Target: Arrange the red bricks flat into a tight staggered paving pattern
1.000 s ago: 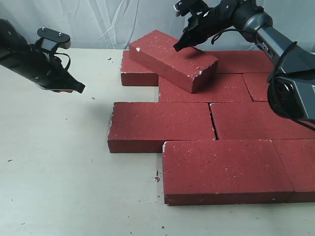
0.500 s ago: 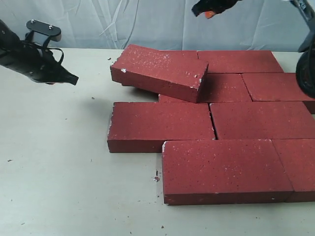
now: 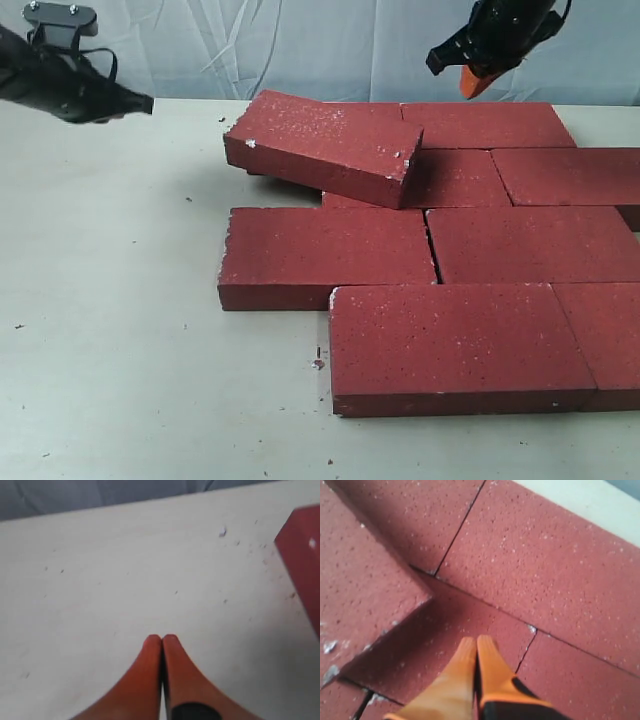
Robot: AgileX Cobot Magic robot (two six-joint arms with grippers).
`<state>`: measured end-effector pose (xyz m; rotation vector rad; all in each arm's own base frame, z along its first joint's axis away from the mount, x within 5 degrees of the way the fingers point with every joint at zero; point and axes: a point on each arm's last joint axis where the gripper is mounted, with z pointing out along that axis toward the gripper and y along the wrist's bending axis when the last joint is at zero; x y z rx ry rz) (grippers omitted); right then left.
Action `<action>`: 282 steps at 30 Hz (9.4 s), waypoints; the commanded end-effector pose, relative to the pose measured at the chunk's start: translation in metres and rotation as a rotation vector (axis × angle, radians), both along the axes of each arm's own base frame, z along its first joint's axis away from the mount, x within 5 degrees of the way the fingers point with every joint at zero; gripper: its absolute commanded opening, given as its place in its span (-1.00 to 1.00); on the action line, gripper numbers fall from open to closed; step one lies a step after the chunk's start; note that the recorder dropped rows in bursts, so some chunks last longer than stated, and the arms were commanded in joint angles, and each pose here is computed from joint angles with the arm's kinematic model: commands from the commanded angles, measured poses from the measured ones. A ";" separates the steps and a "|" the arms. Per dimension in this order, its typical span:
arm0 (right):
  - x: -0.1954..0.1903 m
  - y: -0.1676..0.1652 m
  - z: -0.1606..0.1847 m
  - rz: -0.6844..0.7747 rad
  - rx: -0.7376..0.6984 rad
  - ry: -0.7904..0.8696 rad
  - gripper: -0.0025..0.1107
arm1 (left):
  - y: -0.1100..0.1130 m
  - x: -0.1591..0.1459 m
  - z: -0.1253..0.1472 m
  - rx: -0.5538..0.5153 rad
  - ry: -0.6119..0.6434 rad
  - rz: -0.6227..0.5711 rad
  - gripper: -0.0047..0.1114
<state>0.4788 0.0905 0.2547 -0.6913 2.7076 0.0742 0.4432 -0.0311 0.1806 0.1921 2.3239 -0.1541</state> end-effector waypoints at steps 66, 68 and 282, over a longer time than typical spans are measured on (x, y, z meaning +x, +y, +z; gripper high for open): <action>-0.052 0.219 -0.040 0.346 0.433 -0.166 -0.97 | 0.078 -0.049 0.050 -0.145 0.293 0.015 -0.92; -0.056 0.239 -0.054 0.374 0.436 -0.164 -0.97 | 0.094 -0.059 0.039 -0.137 0.296 0.078 -0.92; -0.039 0.226 -0.111 0.431 0.113 -0.002 -0.97 | 0.117 -0.034 -0.093 -0.464 0.105 0.138 -0.92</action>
